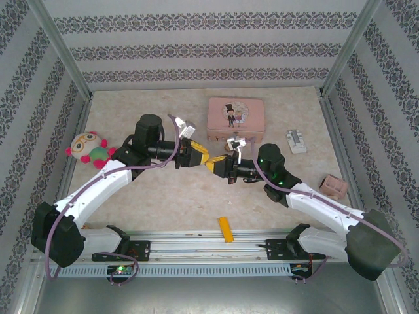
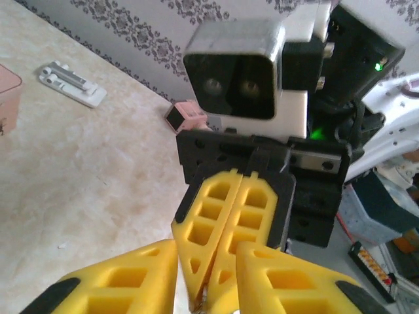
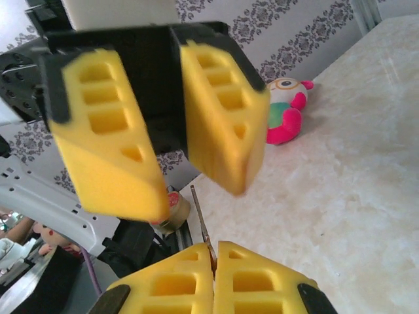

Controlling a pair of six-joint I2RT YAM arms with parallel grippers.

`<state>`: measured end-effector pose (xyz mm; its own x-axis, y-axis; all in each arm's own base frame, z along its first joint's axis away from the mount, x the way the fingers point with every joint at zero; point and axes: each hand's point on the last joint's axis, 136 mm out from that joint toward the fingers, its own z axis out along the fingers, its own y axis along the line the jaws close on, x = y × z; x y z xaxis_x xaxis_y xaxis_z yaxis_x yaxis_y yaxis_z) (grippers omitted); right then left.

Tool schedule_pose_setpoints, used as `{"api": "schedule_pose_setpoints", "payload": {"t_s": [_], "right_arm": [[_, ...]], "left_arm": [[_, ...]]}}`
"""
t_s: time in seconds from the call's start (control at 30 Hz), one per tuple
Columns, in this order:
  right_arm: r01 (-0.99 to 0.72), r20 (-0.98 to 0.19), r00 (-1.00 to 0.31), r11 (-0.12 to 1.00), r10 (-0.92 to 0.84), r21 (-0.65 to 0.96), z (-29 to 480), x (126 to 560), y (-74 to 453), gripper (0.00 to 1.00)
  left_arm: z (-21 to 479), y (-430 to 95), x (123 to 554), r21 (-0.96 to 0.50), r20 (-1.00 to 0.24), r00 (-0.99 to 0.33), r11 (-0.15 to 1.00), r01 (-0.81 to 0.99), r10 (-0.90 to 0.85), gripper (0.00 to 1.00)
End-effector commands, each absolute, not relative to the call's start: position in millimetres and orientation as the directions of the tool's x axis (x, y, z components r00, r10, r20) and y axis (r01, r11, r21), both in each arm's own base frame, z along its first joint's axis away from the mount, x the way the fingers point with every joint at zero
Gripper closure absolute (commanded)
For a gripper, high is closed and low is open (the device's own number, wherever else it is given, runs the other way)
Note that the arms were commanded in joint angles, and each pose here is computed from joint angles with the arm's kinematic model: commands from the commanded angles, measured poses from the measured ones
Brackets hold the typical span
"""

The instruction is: Unlock the padlock with the key

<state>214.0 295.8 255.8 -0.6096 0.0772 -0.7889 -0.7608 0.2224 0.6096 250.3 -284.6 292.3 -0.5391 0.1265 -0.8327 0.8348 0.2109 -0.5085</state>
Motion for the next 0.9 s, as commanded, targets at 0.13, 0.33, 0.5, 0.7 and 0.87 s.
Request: {"api": "schedule_pose_setpoints", "payload": {"t_s": [0.13,0.33,0.5,0.7,0.87], "right_arm": [[-0.689,-0.764,-0.621,0.343,0.174,0.638,244.3,229.2,269.3,1.00],[-0.411,-0.670,-0.697,0.623,0.255,0.666,192.3,258.6,216.3,1.00],[-0.166,-0.566,-0.746,0.725,0.351,0.668,148.6,265.8,160.3,1.00],[-0.055,-0.561,-0.715,0.766,0.418,0.641,138.1,257.4,122.8,1.00],[0.016,-0.567,-0.704,0.807,0.428,0.590,134.9,248.5,100.7,1.00]], "left_arm": [[321.1,-278.8,267.4,-0.470,-0.869,-0.495,0.312,0.826,0.000,0.27],[317.4,-266.1,296.2,-0.476,-0.860,-0.504,0.473,0.742,-0.075,0.01],[294.1,-270.0,324.7,-0.475,-0.852,-0.510,0.584,0.658,-0.118,0.01],[239.8,-302.0,347.7,-0.354,-0.838,-0.544,0.724,0.592,0.036,0.01],[182.5,-328.1,370.3,-0.259,-0.763,-0.619,0.790,0.555,0.185,0.06]]}}
